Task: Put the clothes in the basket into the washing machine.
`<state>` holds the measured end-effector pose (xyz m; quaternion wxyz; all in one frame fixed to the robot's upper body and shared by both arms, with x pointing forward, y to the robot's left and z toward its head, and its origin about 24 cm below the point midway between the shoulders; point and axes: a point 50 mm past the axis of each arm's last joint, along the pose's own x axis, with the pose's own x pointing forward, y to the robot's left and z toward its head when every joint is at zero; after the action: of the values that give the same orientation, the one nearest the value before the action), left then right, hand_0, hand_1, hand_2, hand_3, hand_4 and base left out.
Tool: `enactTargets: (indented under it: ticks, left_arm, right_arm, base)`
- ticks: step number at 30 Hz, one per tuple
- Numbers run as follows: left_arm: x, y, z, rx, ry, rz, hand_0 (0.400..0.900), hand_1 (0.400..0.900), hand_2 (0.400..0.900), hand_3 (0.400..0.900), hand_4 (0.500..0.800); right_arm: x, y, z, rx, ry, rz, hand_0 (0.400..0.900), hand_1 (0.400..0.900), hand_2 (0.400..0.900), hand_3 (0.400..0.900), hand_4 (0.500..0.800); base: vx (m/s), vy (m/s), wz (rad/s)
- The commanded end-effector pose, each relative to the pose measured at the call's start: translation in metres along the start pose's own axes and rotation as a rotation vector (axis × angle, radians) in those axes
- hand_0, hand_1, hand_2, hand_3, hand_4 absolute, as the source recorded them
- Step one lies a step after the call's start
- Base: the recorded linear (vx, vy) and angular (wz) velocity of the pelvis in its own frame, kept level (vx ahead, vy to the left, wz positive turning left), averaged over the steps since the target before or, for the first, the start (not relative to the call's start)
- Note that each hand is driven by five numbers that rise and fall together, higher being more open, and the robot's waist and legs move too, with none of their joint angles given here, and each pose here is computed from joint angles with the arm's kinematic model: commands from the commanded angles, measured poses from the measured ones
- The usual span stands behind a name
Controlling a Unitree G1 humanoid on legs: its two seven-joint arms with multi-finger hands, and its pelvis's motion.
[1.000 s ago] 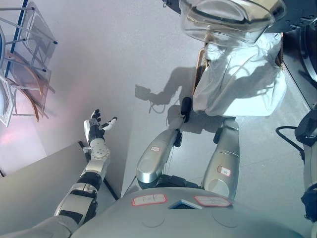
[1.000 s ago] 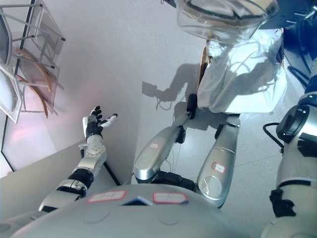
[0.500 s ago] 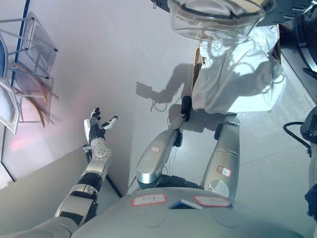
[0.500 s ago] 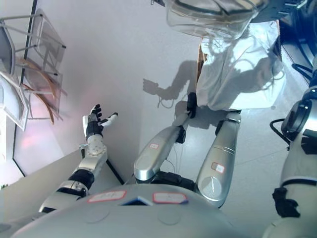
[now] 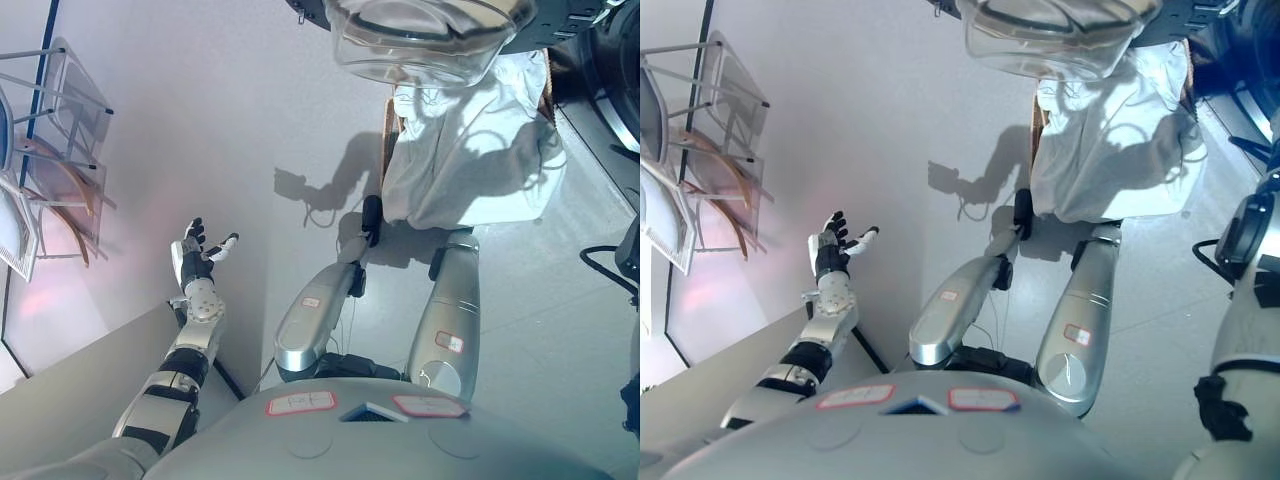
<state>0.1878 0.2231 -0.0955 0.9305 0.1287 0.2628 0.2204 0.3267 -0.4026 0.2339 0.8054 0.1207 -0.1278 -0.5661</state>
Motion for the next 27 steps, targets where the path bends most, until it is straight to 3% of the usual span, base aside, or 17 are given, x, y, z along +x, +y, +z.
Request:
enactTargets:
  ticks: [1, 8, 15, 16, 17, 23, 27]
  left_arm:
    - [0.001, 0.018, -0.018, 0.000, 0.088, 0.075, 0.900, 0.900, 0.900, 0.900, 0.800]
    - [0.006, 0.014, -0.011, 0.010, 0.076, 0.011, 0.900, 0.900, 0.900, 0.900, 0.800]
    - [0.009, 0.015, -0.017, 0.052, 0.122, -0.023, 0.900, 0.900, 0.900, 0.900, 0.800]
    - [0.009, 0.013, -0.018, 0.072, 0.125, -0.039, 0.900, 0.900, 0.900, 0.900, 0.800]
    - [0.009, 0.014, -0.019, 0.074, 0.125, -0.038, 0.900, 0.900, 0.900, 0.900, 0.800]
    - [0.003, 0.018, -0.041, 0.130, 0.235, -0.062, 0.900, 0.900, 0.900, 0.900, 0.800]
    - [-0.011, 0.015, -0.067, 0.202, 0.355, -0.184, 0.900, 0.900, 0.900, 0.900, 0.800]
  right_arm:
    - [0.018, -0.024, 0.019, -0.103, -0.101, 0.025, 0.900, 0.900, 0.900, 0.900, 0.800]
    - [-0.014, -0.050, -0.101, -0.371, 0.215, 0.168, 0.900, 0.900, 0.900, 0.900, 0.800]
    - [-0.091, -0.090, -0.210, -0.547, 0.509, 0.279, 0.900, 0.900, 0.900, 0.900, 0.800]
    - [-0.110, -0.113, -0.232, -0.595, 0.595, 0.271, 0.900, 0.900, 0.900, 0.900, 0.800]
    - [-0.111, -0.114, -0.233, -0.595, 0.597, 0.271, 0.900, 0.900, 0.900, 0.900, 0.800]
    - [-0.178, -0.194, -0.280, -0.864, 0.801, 0.332, 0.900, 0.900, 0.900, 0.900, 0.800]
    - [-0.214, -0.245, -0.292, -1.060, 0.921, 0.454, 0.900, 0.900, 0.900, 0.900, 0.800]
  base:
    - [-0.048, -0.022, 0.07]
    - [-0.048, -0.020, 0.09]
    - [0.008, -0.003, 0.02]
    - [0.046, -0.006, 0.03]
    - [0.064, 0.001, 0.02]
    - [0.090, 0.011, -0.03]
    - [0.095, 0.071, -0.11]
